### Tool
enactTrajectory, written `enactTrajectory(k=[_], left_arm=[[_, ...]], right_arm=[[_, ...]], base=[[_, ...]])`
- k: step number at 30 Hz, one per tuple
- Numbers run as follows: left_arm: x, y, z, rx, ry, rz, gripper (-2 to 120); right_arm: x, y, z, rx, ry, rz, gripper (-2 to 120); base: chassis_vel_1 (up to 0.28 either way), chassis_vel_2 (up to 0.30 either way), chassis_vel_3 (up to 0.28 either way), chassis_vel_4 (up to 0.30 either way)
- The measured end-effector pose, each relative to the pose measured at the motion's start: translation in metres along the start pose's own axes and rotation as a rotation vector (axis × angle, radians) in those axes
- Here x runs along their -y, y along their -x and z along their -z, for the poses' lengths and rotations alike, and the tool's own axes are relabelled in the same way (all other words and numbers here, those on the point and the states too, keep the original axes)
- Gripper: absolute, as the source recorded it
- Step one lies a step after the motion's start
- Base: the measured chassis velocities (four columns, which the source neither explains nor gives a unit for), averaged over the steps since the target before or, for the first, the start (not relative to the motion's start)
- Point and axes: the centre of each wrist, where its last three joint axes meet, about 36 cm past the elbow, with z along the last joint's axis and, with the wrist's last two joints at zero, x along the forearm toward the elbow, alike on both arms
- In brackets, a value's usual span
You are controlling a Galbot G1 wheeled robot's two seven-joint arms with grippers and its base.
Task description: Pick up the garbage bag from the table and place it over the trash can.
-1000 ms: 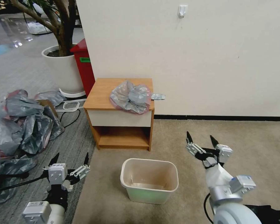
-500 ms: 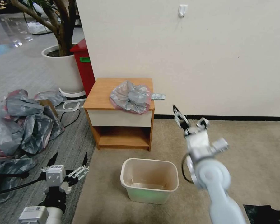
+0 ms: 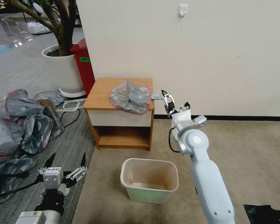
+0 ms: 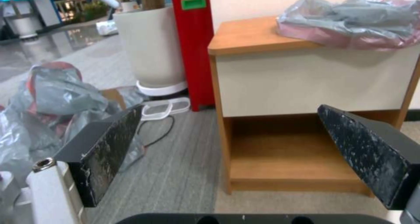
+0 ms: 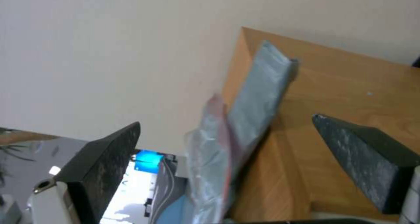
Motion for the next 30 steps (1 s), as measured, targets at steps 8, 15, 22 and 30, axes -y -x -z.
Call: enactTrajectory(k=[8, 15, 22, 30], left_arm=[[0.002, -0.002, -0.001, -0.006, 0.002, 0.016, 100], [0.003, -0.003, -0.002, -0.006, 0.003, 0.021, 100], [0.003, -0.004, -0.002, 0.003, 0.017, 0.021, 100], [0.004, -0.004, -0.002, 0.006, 0.015, 0.022, 100]], right_arm=[[0.014, 0.041, -0.003, -0.022, 0.030, -0.018, 88], [0.010, 0.045, -0.005, -0.029, 0.040, 0.003, 65], [0.008, 0.045, -0.004, -0.030, 0.042, 0.010, 39], [0.005, 0.047, 0.001, -0.030, 0.048, 0.005, 6]], base=[[0.000, 0.000, 0.000, 0.000], [0.000, 0.000, 0.000, 0.000], [0.000, 0.000, 0.000, 0.000], [0.000, 0.000, 0.000, 0.000]])
